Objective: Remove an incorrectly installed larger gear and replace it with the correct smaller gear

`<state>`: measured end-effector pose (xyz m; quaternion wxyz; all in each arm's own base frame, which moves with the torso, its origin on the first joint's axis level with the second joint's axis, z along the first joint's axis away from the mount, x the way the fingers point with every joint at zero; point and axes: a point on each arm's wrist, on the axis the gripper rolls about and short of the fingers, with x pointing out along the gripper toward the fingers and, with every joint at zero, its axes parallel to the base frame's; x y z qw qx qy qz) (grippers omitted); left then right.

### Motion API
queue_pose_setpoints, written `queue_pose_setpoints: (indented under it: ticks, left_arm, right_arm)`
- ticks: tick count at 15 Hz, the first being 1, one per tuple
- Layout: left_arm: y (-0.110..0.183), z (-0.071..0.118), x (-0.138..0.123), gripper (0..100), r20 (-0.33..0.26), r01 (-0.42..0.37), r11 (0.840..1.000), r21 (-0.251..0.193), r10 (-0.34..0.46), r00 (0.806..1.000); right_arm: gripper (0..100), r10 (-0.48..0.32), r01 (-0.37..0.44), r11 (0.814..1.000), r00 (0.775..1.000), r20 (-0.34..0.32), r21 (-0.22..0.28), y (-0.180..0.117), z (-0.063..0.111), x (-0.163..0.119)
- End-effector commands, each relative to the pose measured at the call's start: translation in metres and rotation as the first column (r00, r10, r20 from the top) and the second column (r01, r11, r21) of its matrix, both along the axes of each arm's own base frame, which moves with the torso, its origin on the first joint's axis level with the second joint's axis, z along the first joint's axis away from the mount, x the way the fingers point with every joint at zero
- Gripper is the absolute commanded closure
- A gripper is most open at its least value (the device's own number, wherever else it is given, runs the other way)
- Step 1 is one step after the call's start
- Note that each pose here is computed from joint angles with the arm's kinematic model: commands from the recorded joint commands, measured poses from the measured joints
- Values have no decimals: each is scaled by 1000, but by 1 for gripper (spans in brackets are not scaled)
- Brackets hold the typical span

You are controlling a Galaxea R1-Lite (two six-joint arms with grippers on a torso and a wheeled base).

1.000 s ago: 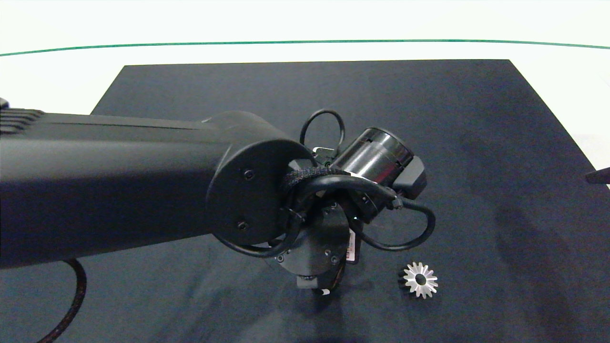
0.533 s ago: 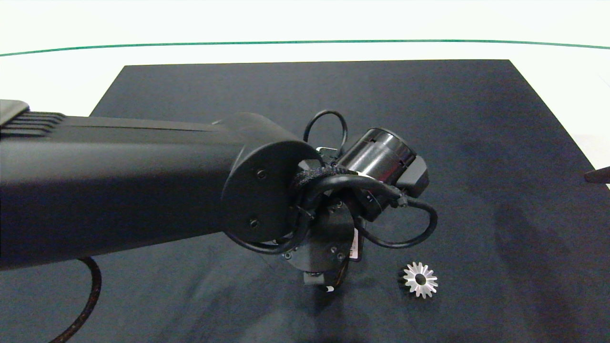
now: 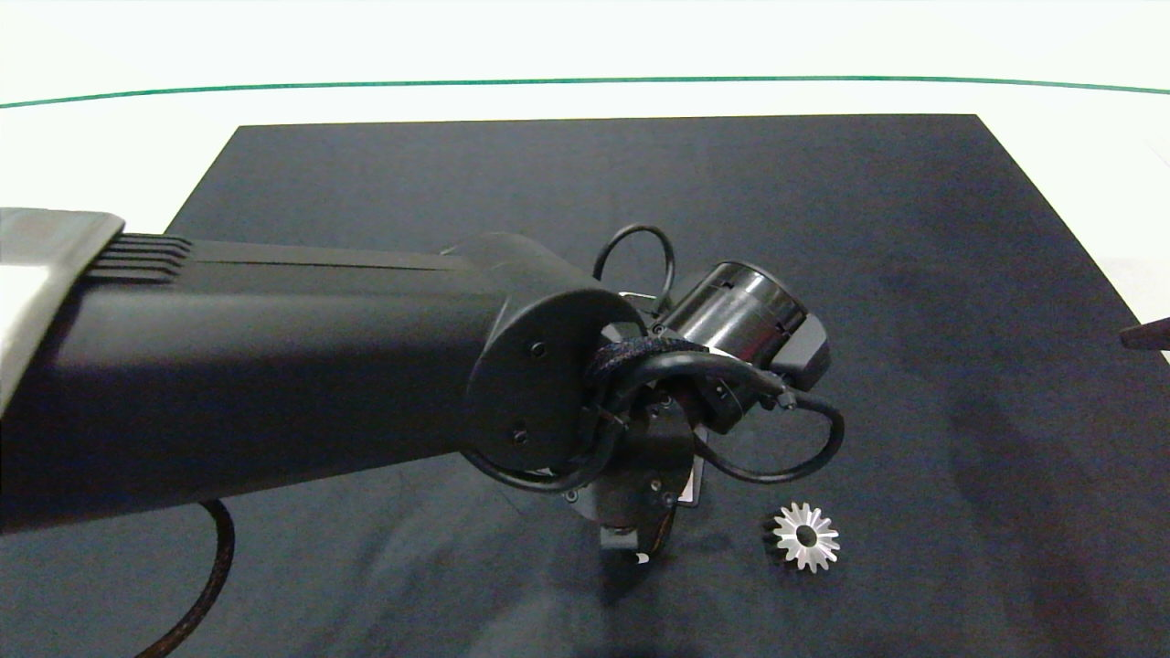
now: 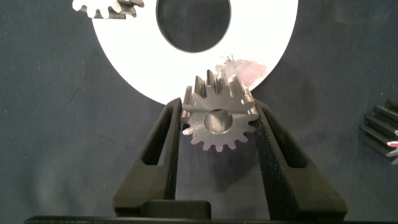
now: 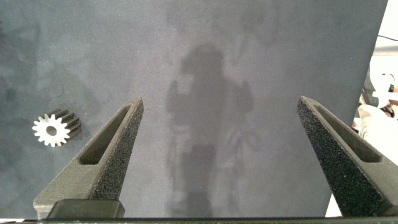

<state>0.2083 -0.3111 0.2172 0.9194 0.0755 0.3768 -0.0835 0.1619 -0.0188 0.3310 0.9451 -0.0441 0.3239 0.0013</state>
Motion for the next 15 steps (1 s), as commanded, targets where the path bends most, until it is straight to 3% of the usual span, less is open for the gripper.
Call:
queue_pose_setpoints:
  ticks: [1,15]
  left_arm:
    - [1,-1,1,100,-3,-12,1000,3,12,1000]
    - [-3,-3,5,100,0,-13,1000,0,13,1000]
  right_arm:
    - [0,1,-1,1000,1000,-8,0,0,-1,1]
    - [0,13,-13,1000,1000,-7,2,0,-1,0]
